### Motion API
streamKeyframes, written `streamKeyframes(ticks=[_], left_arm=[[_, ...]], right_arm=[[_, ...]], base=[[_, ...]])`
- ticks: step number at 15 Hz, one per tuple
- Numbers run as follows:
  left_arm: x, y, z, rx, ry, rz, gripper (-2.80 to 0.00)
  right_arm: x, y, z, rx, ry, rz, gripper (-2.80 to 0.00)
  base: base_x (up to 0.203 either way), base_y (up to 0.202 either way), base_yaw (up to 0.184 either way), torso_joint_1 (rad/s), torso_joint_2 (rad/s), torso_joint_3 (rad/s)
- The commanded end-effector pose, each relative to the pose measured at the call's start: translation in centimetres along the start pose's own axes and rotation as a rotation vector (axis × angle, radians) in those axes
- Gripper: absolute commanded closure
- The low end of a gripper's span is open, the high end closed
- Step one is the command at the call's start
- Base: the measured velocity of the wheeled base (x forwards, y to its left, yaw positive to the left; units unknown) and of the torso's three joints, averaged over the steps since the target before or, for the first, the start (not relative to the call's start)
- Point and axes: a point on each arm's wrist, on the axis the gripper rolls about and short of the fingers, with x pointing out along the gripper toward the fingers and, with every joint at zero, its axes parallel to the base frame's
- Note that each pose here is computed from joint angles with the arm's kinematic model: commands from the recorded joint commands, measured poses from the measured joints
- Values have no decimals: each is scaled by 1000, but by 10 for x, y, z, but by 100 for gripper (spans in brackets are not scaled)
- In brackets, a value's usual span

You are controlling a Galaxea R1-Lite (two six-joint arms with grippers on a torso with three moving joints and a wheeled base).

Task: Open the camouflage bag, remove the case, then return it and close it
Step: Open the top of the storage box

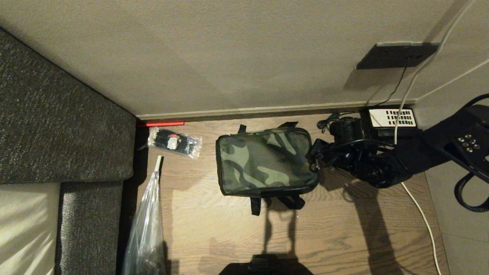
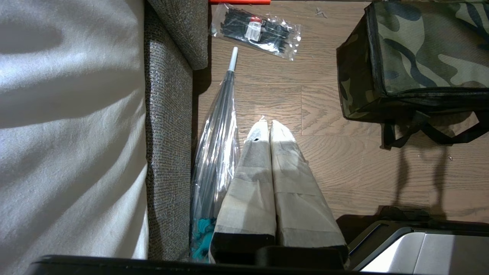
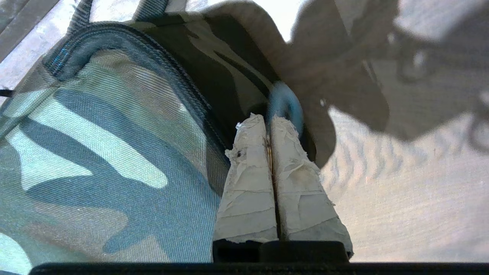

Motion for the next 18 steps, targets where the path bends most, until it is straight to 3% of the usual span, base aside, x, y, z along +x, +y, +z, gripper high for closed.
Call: streamKeyframes(ticks=[1,18], left_arm=[[0,0,0,0,0,0,0],[0,0,0,0,2,0,0]], right_arm=[[1,2,3,-22,-33,22,0],[8,16,19,-160,-273,148,0]], base=[[0,0,0,0,0,0],[0,0,0,0,0,0]])
